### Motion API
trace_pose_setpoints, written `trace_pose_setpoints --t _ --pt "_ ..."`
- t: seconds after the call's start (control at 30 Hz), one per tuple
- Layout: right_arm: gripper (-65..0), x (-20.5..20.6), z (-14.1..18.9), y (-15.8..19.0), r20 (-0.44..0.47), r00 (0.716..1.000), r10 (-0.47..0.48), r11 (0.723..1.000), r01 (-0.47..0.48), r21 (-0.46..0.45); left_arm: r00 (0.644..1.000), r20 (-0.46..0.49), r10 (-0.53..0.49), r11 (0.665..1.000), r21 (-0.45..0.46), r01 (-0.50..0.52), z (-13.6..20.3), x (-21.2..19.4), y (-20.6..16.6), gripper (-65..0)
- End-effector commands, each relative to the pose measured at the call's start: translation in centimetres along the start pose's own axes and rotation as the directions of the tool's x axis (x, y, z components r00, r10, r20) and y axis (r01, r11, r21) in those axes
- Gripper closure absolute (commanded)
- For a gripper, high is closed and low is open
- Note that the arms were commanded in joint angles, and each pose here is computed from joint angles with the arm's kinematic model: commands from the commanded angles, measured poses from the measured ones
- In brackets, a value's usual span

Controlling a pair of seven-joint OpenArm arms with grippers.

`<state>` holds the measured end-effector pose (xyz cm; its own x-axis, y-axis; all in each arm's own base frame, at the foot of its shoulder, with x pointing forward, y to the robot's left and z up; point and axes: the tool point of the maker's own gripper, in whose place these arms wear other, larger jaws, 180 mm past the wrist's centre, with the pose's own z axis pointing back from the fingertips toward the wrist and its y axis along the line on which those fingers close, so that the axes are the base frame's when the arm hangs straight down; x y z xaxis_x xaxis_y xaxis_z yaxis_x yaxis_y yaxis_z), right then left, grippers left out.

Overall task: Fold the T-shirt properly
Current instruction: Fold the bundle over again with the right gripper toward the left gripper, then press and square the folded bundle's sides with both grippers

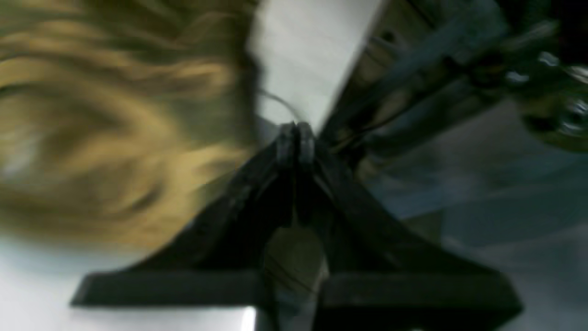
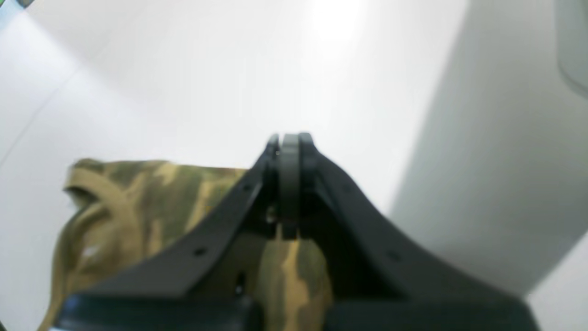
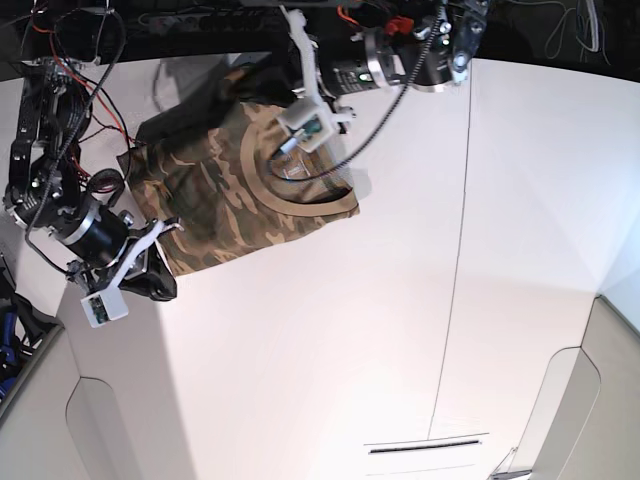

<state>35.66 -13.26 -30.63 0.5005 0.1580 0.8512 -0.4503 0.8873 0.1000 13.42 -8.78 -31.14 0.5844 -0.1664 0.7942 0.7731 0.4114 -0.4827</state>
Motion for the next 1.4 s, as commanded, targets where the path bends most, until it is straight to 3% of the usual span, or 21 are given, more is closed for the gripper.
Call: trace_pose_setpoints --t 0.0,0.1,0.33,0.6,0.77,1.0,1.17,1.37 --pt "0.0 2.1 -0.3 -0.7 0.064 0.998 -0.010 1.000 0.010 -0.002 1.000 0.023 -0.012 0.999 -0.029 0.013 -0.5 0.4 -0.7 -0.8" --pt "0.0 1.6 -2.6 -1.3 0.044 0.994 -0.095 0.995 0.094 0.031 0.999 -0.041 -0.028 1.000 -0.001 0.028 -1.6 -1.2 0.4 -0.8" --pt "0.0 -1.3 -6.6 -0.4 -0.053 0.975 -0.215 0.971 0.219 0.095 0.998 -0.066 0.022 0.999 0.048 -0.019 -2.8 -2.1 3.5 -0.8" --pt "0.0 -4.6 -8.0 2.3 -0.158 0.969 -0.188 0.967 0.211 0.146 0.988 -0.148 0.034 0.997 0.080 -0.023 -3.0 -4.8 4.8 -0.8" --pt "0.0 -5.0 -7.8 1.7 -0.174 0.970 -0.168 0.973 0.192 0.130 0.982 -0.184 0.046 0.994 0.106 -0.026 -2.9 -6.1 5.7 -0.8" --pt "0.0 -5.8 -7.2 0.7 -0.216 0.964 -0.155 0.977 0.182 0.112 0.987 -0.117 0.107 0.958 0.278 -0.071 -0.4 -4.6 10.9 -0.8" --pt "0.0 -6.7 -6.8 1.2 -0.273 0.947 -0.167 0.969 0.208 0.130 0.994 -0.059 0.095 0.930 0.361 -0.067 1.5 -2.5 14.3 -0.8" --pt "0.0 -6.8 -6.1 0.7 -0.278 0.942 -0.190 0.961 0.236 0.142 0.998 -0.005 0.065 0.899 0.435 -0.056 3.0 0.6 18.6 -0.8"
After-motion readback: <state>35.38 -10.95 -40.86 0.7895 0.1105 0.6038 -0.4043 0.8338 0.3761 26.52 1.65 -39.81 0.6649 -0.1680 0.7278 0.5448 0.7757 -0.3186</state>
